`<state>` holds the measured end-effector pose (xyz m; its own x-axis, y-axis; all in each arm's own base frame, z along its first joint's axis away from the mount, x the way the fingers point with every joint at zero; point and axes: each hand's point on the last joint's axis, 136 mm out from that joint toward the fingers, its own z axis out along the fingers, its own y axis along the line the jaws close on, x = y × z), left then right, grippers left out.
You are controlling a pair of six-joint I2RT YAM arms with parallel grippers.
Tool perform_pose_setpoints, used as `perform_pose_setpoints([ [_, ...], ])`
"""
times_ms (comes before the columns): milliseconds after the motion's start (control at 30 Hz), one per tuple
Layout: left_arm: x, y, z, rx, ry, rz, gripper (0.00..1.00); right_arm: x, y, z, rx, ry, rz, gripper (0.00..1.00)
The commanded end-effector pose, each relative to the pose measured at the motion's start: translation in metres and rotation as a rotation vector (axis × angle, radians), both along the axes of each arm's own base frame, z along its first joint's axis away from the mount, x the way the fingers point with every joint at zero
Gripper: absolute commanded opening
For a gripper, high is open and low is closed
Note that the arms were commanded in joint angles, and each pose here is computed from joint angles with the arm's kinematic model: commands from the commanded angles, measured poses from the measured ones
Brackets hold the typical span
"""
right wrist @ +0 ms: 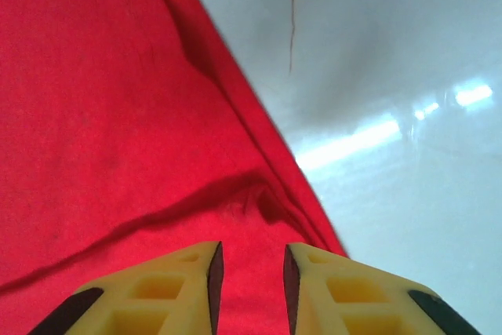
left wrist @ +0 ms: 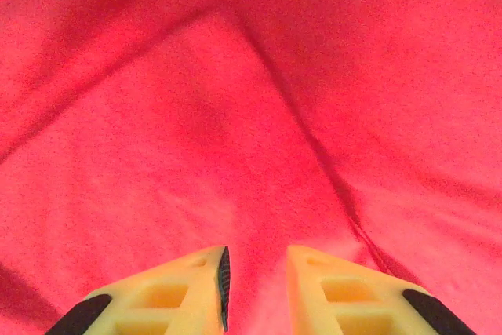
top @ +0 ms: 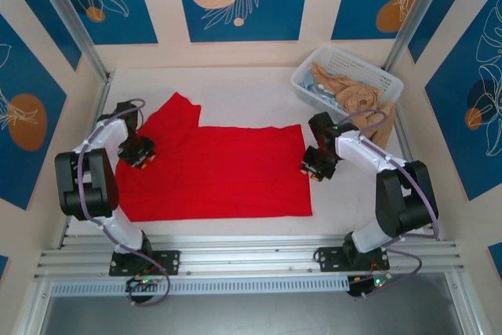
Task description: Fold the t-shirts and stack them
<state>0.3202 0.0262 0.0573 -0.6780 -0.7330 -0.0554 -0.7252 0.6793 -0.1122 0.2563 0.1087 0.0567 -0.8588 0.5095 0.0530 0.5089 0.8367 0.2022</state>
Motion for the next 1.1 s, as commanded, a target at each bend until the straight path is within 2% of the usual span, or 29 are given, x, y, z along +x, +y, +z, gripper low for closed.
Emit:
perform_pose_setpoints([
  [0,-0.009,-0.009,0.006,-0.021,0.025,-0.055,0.26,0.002,0.008,-0.013,0.069,0.008,0.078,0.33],
  [200,0.0,-0.008,0.004,-0.019,0.028,-0.082,0.25,0.0,0.016,-0.023,0.14,0.046,0.085,0.34],
  [500,0.014,-0.006,0.01,-0.008,0.012,-0.085,0.25,-0.016,0.01,-0.033,0.1,0.111,0.048,0.32],
  [600,0.016,-0.004,0.012,-0.003,0.011,-0.086,0.25,-0.013,0.006,-0.033,0.076,0.113,0.04,0.21],
  [667,0.021,-0.003,0.017,0.003,-0.003,-0.088,0.25,-0.014,-0.003,-0.031,0.017,0.123,0.026,0.03],
  [700,0.024,-0.003,0.022,0.007,-0.016,-0.091,0.25,-0.014,-0.008,-0.029,-0.013,0.123,0.019,0.0],
  [900,0.067,0.0,0.05,0.012,-0.137,-0.091,0.31,0.002,-0.025,-0.006,-0.094,0.046,-0.012,0.02],
  [1067,0.129,-0.004,0.066,-0.027,-0.287,-0.078,0.37,0.037,-0.015,0.013,-0.066,-0.061,0.012,0.27],
])
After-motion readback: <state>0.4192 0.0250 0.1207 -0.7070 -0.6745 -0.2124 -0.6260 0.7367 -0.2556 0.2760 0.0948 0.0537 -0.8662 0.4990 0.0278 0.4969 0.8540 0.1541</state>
